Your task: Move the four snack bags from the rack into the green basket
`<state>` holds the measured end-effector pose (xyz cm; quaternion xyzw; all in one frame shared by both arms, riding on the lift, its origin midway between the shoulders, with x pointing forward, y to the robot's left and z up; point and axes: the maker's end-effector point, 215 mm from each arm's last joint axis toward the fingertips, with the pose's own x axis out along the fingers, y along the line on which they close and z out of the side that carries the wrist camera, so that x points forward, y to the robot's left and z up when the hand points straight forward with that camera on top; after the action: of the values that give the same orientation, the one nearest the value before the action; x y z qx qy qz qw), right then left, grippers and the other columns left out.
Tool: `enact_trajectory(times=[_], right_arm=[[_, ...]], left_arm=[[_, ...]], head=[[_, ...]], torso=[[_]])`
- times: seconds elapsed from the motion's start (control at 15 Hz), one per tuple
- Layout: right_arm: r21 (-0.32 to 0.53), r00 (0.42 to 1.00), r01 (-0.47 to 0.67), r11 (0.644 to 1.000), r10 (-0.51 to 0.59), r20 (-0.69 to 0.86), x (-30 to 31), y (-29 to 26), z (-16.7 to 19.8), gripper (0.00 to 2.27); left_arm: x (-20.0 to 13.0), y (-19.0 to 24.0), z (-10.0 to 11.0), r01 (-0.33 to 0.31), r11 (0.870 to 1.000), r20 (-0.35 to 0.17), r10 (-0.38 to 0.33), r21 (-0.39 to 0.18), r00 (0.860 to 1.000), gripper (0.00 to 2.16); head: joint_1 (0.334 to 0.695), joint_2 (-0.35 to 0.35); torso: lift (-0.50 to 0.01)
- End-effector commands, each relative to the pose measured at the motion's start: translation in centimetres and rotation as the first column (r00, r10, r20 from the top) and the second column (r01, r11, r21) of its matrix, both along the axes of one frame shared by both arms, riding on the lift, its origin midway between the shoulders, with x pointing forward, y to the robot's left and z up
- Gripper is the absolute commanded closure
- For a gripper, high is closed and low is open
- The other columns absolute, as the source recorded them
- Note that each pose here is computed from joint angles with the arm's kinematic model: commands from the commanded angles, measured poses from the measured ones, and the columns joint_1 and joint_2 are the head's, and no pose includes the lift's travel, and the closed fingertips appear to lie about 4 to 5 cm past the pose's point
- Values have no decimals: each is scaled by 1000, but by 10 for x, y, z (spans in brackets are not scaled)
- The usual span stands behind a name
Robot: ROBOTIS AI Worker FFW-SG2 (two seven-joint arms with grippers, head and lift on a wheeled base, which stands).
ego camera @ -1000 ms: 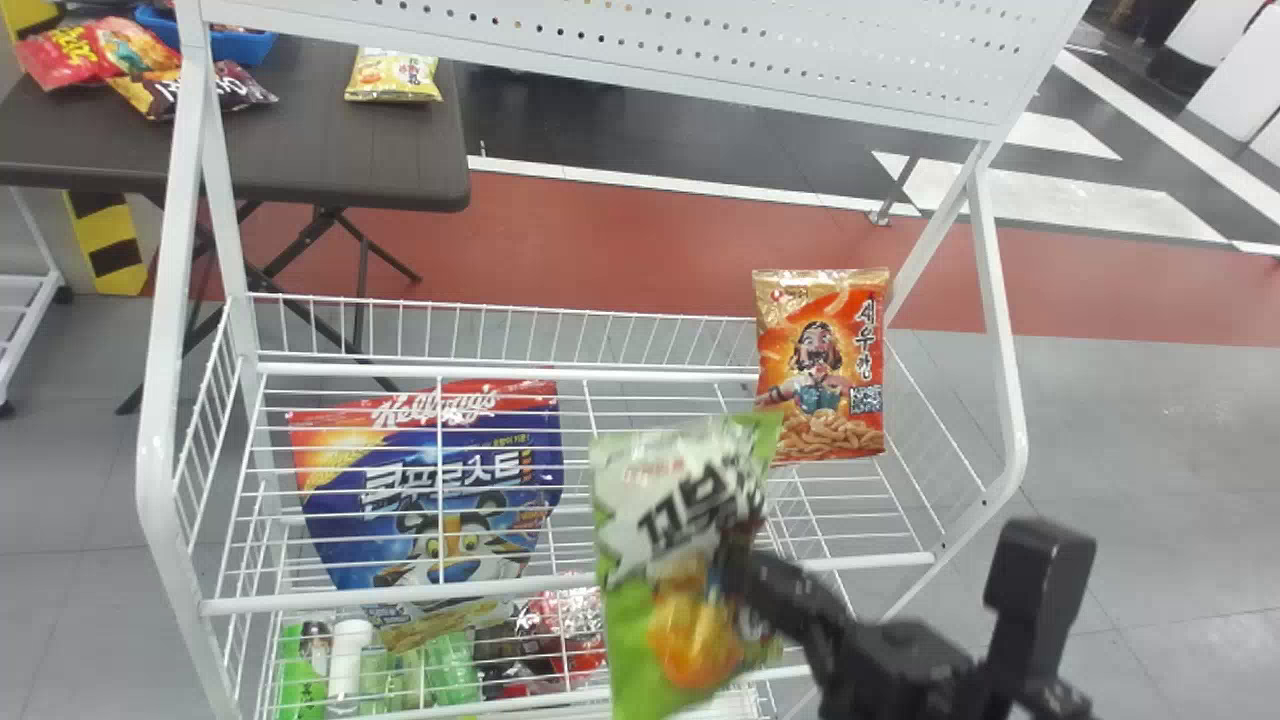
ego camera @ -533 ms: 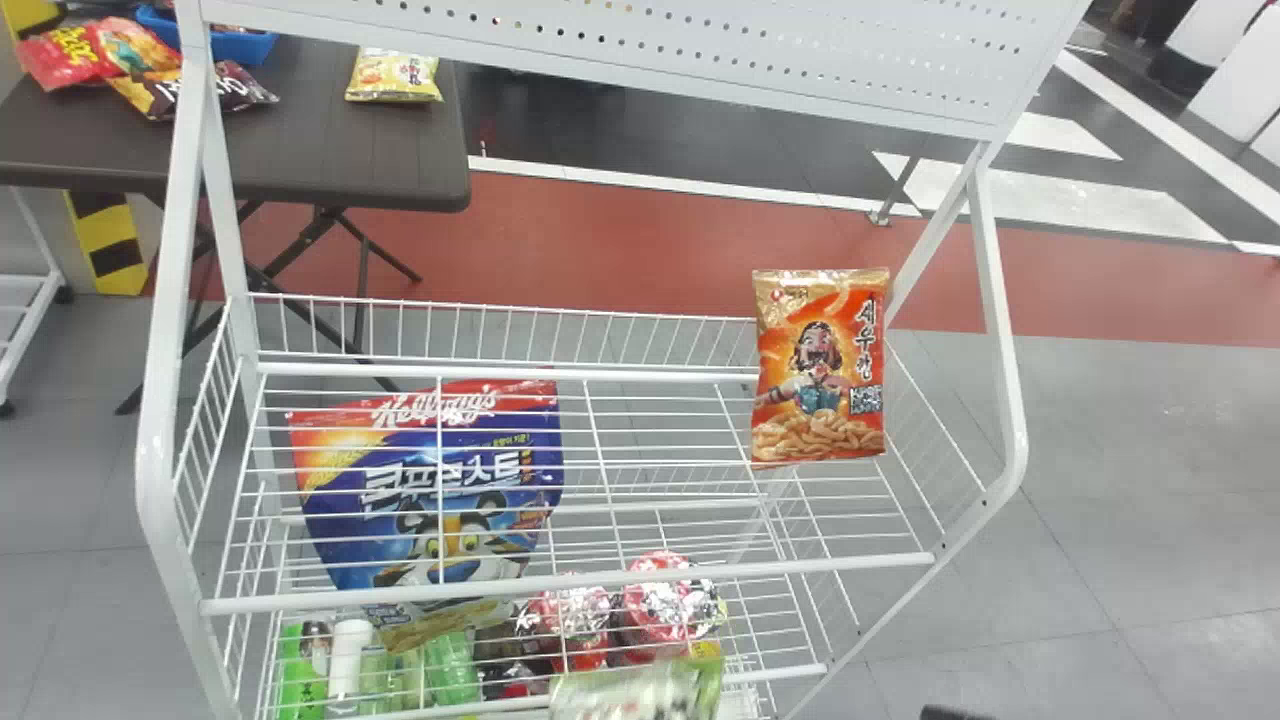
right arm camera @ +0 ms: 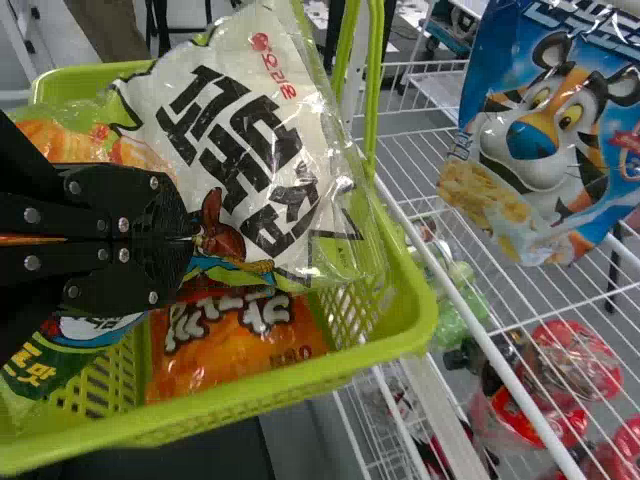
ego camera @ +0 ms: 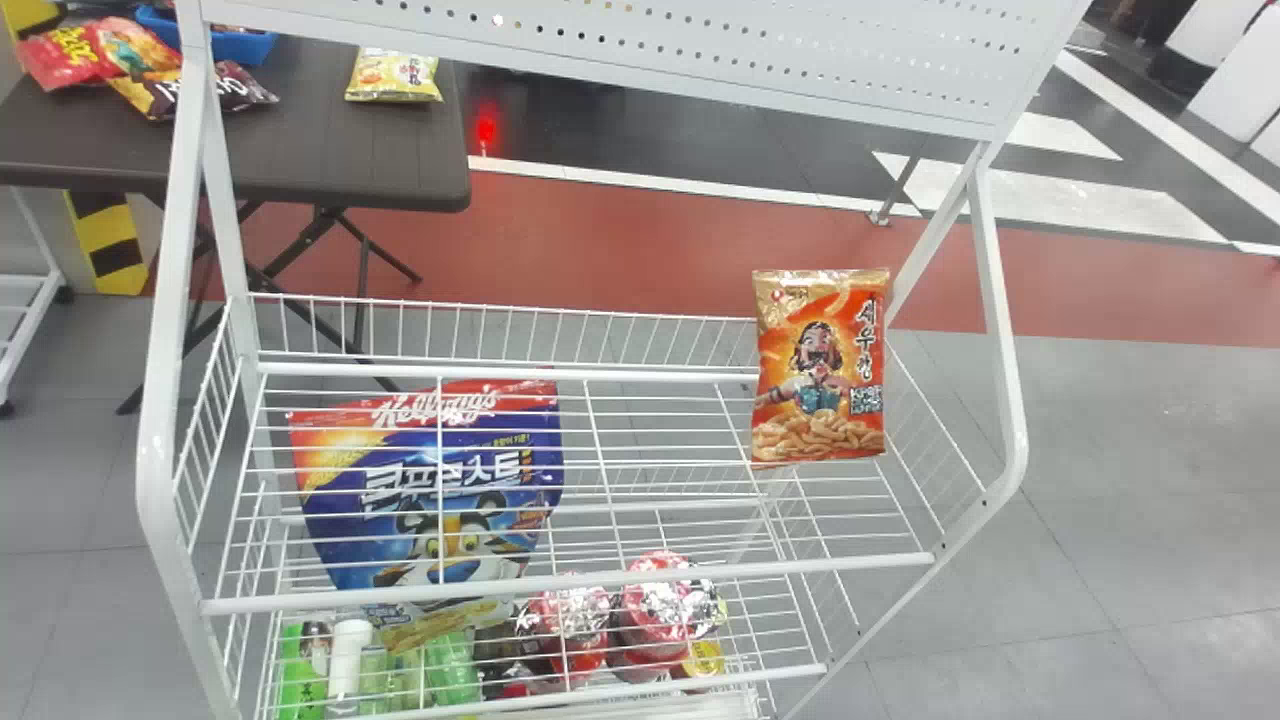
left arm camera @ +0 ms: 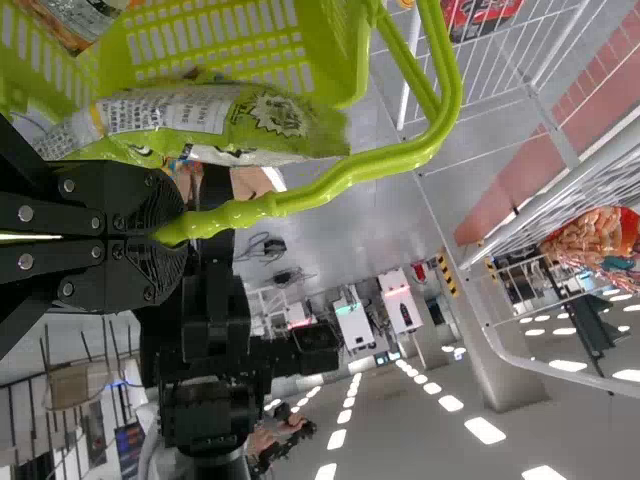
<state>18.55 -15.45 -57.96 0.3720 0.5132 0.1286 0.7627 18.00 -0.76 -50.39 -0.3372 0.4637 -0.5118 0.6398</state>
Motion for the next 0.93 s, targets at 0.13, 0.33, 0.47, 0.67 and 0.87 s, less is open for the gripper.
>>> enact_trajectory(times=[0.13,0.33,0.47,0.67,0.87], right_arm=[[3,1000,-22,1000,22,12,31,29,-13,2074],[-55,997,-43,998,46,57,45,46,-18,2074],[4,995,-92,996,92,46,32,71,-11,2074],[37,989,-147,989,145,30,16,88,-6,2051],[11,991,-132,991,131,33,18,72,-7,66]], left_arm=[[-5,-2,3,5,1000,6,-5,2,1000,2115],[-7,-3,2,9,1000,5,-9,4,1000,2115],[-9,-4,0,11,1000,3,-11,10,1000,2115],[-8,-5,0,13,1000,7,-13,11,1000,2115],[-8,-4,0,13,1000,7,-13,11,1000,2115]], head=[[695,-350],[695,-350],[695,-350],[695,-308],[695,-283]], torso=[[0],[0],[0],[0],[0]])
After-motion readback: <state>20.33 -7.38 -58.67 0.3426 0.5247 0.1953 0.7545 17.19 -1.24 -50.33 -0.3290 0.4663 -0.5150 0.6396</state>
